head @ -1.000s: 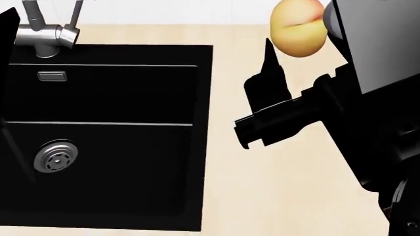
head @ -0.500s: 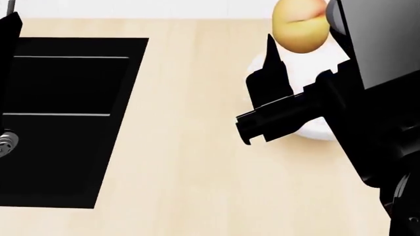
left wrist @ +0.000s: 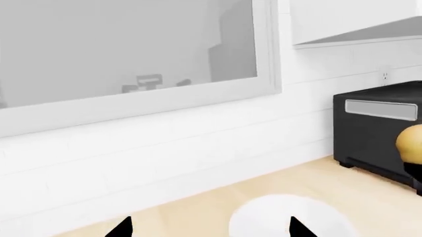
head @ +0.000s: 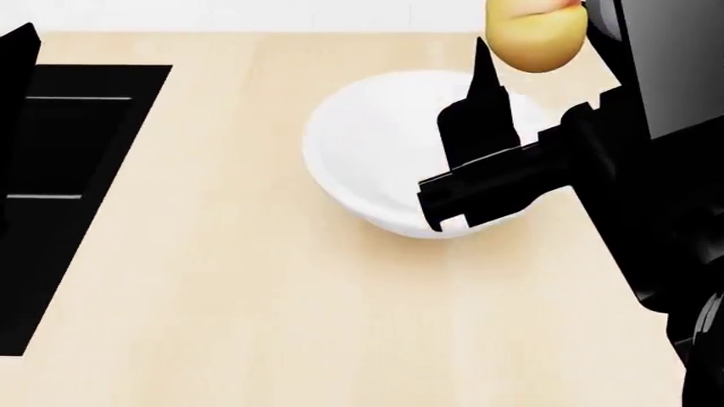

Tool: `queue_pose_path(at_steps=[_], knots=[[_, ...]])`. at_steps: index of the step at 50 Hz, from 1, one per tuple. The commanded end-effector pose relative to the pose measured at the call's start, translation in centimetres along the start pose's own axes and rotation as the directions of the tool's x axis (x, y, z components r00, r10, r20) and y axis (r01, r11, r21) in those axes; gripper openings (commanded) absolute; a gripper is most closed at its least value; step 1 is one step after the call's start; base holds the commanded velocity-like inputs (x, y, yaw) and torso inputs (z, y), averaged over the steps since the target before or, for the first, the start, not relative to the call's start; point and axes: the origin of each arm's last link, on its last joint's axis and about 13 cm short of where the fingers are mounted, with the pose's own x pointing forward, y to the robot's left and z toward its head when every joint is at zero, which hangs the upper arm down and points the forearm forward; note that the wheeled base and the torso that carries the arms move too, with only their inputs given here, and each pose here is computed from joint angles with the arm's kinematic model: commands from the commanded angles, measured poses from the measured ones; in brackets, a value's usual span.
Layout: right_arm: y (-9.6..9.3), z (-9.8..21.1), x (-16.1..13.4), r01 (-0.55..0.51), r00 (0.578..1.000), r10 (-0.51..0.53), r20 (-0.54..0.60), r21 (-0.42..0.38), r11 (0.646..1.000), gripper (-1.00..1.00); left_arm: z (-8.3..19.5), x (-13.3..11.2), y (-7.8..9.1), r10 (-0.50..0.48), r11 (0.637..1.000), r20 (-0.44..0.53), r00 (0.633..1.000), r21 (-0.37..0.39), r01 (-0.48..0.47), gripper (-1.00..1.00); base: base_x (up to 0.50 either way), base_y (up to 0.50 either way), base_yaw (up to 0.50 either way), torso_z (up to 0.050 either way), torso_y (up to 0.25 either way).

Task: Pick the cucumbers and broccolis from the sink and place them in one bowl. Place the apricot in the other bowl. Then turn off the sink faucet.

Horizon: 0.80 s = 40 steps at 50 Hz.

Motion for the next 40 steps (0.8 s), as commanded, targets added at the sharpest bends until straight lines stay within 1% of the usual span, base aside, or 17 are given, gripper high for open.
queue_pose_path(at_steps=[1,4,19,22,26,28,30,32,35,36,38,40], knots=[[0.3,0.8,0.4,-0.014,0.998,0.016,0.068,-0.022,1.000,-1.00,0.3,0.3,0.1,-0.027,0.999,0.026,0.999,-0.019,0.027,1.00,0.00,0.00,0.00,0.000,0.000],[0.2,1.0,0.4,-0.010,0.997,0.012,0.079,-0.024,1.000,-1.00,0.2,0.3,0.1,-0.028,0.999,0.026,0.999,-0.019,0.029,1.00,0.08,0.00,0.00,0.000,0.000],[0.4,0.7,0.3,-0.023,0.998,0.024,0.066,-0.025,0.999,-1.00,0.3,0.3,0.1,-0.031,0.999,0.026,0.999,-0.018,0.032,1.00,0.49,0.00,0.00,0.000,0.000],[0.4,0.7,0.4,-0.023,0.997,0.024,0.068,-0.016,1.000,-1.00,0.3,0.3,0.1,-0.030,0.999,0.025,0.999,-0.017,0.030,1.00,0.13,0.00,0.00,0.000,0.000],[0.0,0.5,0.8,-0.045,0.999,0.044,0.027,0.030,0.999,-1.00,0.5,0.2,0.1,-0.030,0.999,0.028,0.999,-0.015,0.031,1.00,0.00,0.00,0.00,0.000,0.000],[-0.1,-0.3,1.5,-0.083,0.995,0.086,-0.043,0.067,0.994,-1.00,0.5,0.3,0.1,-0.030,0.999,0.028,0.999,-0.015,0.031,1.00,0.00,0.00,0.00,0.000,0.000],[-0.2,-0.8,2.1,-0.091,0.992,0.098,-0.073,0.096,0.991,-1.00,0.5,0.3,0.1,-0.032,0.999,0.028,0.999,-0.014,0.032,1.00,0.00,0.00,0.00,0.000,0.000],[-0.4,-1.3,2.7,-0.090,0.989,0.102,-0.103,0.113,0.990,-1.00,0.5,0.3,0.1,-0.031,0.999,0.028,0.999,-0.015,0.031,1.00,0.00,0.00,0.00,0.000,0.000],[-0.5,-1.7,3.1,-0.093,0.985,0.108,-0.132,0.112,0.989,-1.00,0.3,0.4,0.1,-0.031,0.999,0.027,0.999,-0.016,0.032,1.00,0.00,0.00,0.00,0.000,0.000],[-0.5,-1.9,3.2,-0.105,0.981,0.125,-0.147,0.135,0.985,-1.00,0.3,0.4,0.1,-0.031,0.999,0.026,0.999,-0.017,0.032,1.00,0.00,0.00,0.00,0.000,0.000],[-0.6,-2.4,3.5,-0.103,0.977,0.125,-0.172,0.131,0.986,-1.00,0.2,0.5,0.1,-0.032,0.999,0.026,0.999,-0.019,0.033,1.00,0.00,0.00,0.00,0.000,0.000],[-0.8,-2.2,3.6,-0.100,0.977,0.123,-0.175,0.135,0.986,-1.00,0.2,0.5,0.1,-0.033,0.999,0.026,0.999,-0.020,0.034,1.00,0.00,0.00,0.00,0.000,0.000]])
